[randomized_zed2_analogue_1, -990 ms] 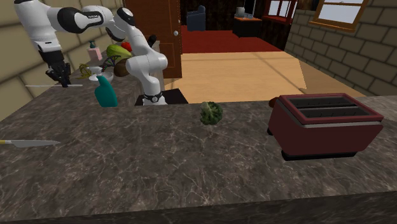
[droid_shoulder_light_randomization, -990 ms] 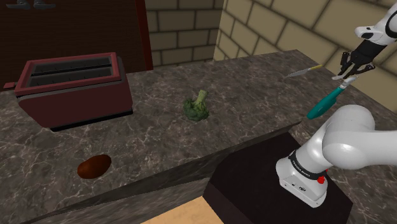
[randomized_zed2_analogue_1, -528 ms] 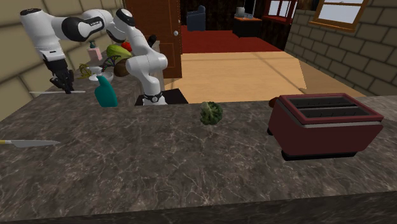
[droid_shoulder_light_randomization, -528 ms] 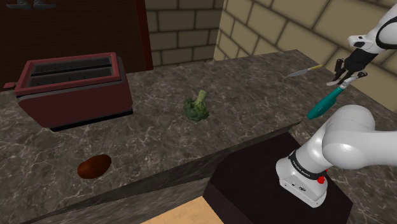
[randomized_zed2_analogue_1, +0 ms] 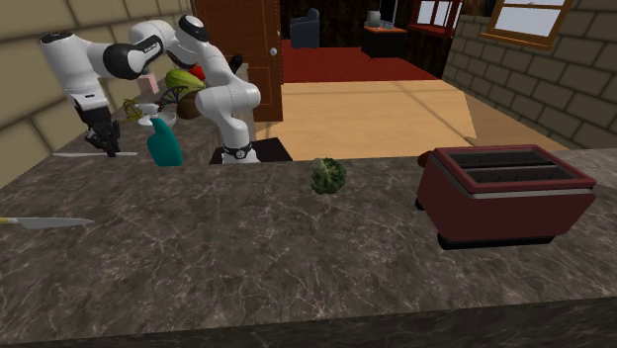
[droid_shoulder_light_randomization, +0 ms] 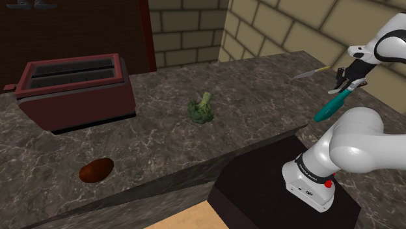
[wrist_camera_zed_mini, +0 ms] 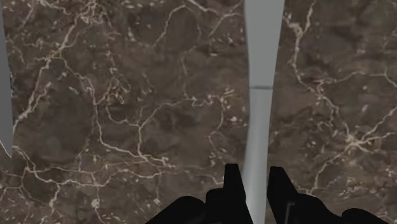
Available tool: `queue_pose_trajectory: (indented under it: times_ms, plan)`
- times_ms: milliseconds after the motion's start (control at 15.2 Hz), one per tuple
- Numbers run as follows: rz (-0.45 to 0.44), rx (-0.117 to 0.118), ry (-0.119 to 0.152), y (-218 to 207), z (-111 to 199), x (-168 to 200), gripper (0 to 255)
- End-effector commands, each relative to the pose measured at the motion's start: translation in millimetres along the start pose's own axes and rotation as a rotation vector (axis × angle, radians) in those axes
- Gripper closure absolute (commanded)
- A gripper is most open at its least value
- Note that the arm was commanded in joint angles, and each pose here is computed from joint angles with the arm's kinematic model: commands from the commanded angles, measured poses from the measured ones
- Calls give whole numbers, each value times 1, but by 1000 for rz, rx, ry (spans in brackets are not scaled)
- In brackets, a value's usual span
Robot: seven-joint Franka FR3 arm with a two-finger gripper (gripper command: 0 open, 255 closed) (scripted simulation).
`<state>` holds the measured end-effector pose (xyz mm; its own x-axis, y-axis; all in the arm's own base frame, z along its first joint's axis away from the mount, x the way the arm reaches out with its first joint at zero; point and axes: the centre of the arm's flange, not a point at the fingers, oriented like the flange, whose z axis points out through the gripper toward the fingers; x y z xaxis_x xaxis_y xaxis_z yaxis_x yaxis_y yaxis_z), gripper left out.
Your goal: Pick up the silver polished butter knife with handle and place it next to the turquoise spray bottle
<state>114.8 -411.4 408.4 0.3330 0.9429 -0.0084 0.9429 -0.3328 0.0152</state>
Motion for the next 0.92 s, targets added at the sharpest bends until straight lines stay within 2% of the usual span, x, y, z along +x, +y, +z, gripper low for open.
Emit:
queue_pose_trajectory:
  times_ms: [0,858]
  plan:
    - [0,0,0,-1,12,1,255]
    - [0,0,0,-2,80,1,255]
